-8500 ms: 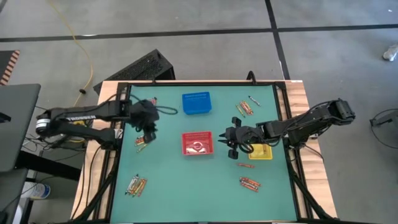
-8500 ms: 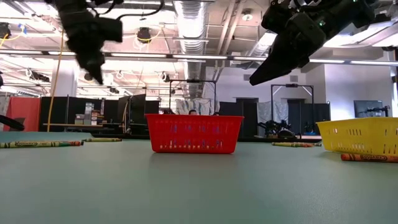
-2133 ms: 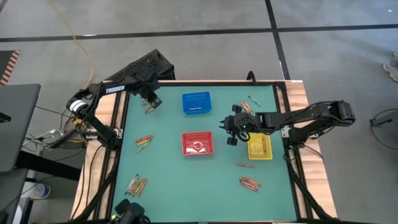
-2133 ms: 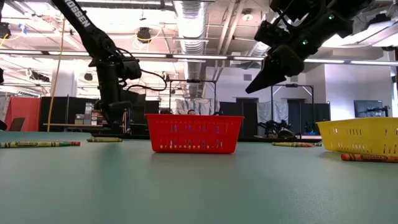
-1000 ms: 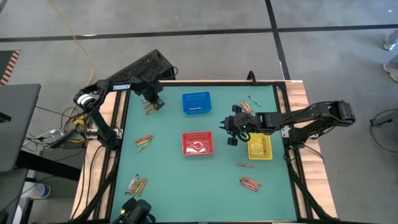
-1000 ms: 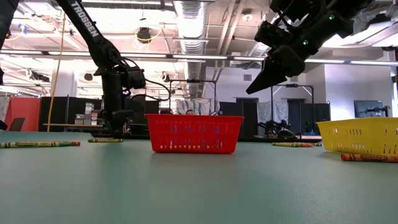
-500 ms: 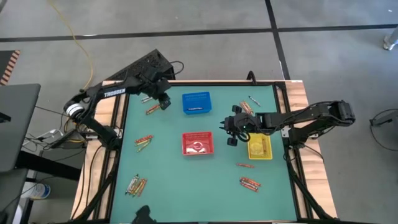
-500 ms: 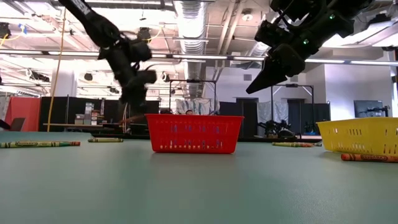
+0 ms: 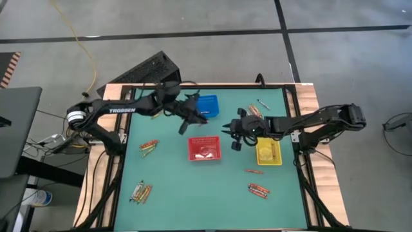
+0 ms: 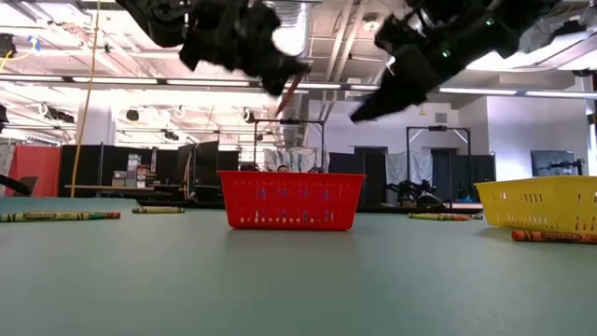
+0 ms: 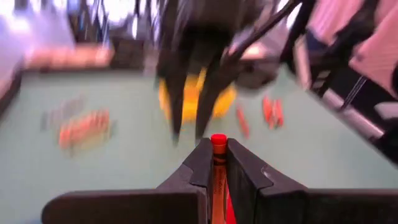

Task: Sort crayons
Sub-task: Put the orange crayon into the yellow bin

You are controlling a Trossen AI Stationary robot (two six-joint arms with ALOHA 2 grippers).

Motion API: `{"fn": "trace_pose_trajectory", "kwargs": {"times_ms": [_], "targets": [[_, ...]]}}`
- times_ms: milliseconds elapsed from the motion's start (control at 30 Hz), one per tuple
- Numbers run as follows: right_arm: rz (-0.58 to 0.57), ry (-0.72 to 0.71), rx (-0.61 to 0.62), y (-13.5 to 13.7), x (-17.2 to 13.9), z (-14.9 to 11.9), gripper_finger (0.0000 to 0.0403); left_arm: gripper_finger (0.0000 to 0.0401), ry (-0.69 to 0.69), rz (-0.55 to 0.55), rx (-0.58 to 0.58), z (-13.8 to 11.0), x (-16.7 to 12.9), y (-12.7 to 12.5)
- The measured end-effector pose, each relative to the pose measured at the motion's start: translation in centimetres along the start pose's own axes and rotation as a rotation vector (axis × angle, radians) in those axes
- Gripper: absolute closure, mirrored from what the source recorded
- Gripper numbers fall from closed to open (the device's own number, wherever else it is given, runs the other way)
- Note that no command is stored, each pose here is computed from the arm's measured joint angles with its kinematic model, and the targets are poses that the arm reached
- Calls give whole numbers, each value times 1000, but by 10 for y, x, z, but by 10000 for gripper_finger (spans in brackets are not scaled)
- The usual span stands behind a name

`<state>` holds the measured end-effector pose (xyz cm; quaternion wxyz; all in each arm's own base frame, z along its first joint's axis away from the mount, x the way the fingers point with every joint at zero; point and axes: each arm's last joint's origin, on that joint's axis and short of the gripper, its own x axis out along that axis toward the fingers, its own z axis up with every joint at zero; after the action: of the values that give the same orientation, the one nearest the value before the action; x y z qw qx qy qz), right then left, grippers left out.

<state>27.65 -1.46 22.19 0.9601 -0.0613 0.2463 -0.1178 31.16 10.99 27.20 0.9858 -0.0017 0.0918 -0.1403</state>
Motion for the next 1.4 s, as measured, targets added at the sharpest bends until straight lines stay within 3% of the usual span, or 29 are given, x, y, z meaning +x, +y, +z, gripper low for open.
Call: {"fn": "trace_pose_trajectory", "kwargs": {"times_ms": [133,267,567,733,967,1233,1400], "targets": [[75,-143,-41,-1,3,12,306,386,-83,-17,77,9,13,-13],[67,-242,-94,-2,1,21,289,386,-156,24,105,14,14,-16],[62,-362,-116,-9,0,31,208,386,-394,156,47,-14,-6,-20],[61,-416,-107,-16,-1,35,177,386,-451,146,94,-17,-9,-27],[105,-494,-69,-19,9,37,174,386,-450,130,188,-18,-2,-35],[104,-497,-69,-16,37,51,177,386,-443,135,181,-18,-1,-34],[107,-473,-71,-16,41,53,205,386,-426,139,174,-20,-2,-31]]}}
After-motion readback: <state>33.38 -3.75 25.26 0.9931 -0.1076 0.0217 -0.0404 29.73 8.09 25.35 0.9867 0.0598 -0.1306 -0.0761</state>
